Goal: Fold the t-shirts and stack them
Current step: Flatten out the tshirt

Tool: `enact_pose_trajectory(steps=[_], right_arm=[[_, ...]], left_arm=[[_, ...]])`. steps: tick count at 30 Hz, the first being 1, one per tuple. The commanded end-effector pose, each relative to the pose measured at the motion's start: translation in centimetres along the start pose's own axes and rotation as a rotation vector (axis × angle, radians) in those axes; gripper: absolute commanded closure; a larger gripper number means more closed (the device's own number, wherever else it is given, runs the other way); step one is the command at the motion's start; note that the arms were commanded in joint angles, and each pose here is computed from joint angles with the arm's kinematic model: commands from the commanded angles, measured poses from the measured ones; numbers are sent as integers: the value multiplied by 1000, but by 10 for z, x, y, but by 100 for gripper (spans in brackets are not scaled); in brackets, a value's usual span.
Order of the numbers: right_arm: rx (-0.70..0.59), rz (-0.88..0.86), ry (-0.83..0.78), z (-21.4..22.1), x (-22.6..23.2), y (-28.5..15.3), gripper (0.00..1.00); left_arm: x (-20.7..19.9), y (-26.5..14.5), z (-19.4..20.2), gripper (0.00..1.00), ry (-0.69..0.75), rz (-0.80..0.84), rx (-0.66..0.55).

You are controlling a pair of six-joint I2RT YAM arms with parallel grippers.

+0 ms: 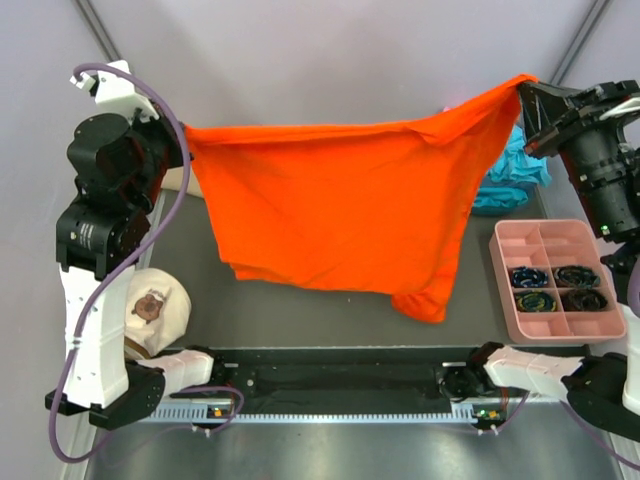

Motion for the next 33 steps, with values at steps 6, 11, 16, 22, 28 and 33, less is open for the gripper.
enact_pose_trajectory(steps=[6, 11, 16, 22, 28, 33], right_arm=[[-19, -103, 71, -11, 4, -31, 100], [8, -43, 49, 8, -2, -20, 100], [99, -1, -23, 40, 2, 12, 100], [148, -62, 22, 47, 4, -9, 100], [147, -111, 51, 29, 1, -43, 100], [58, -167, 102, -4, -2, -75, 100]], left_arm=[[13, -39, -24, 100, 1, -10, -106], [16, -18, -10, 100, 31, -65, -81], [1, 30, 16, 100, 49, -40, 15], [-5, 17, 26, 100, 31, 41, 53], [8, -33, 6, 100, 29, 38, 10], [15, -80, -25, 100, -25, 64, -96]])
Point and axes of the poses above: each gripper's point midway between its finger pads, its own y axis out along the fingers, its own x axis along the line the jaws close on, z = x × y, the point moved 6 cm from there along -y, back along the fingers, and after that the axes turned 2 degrees about y, right-handed, at the moved point
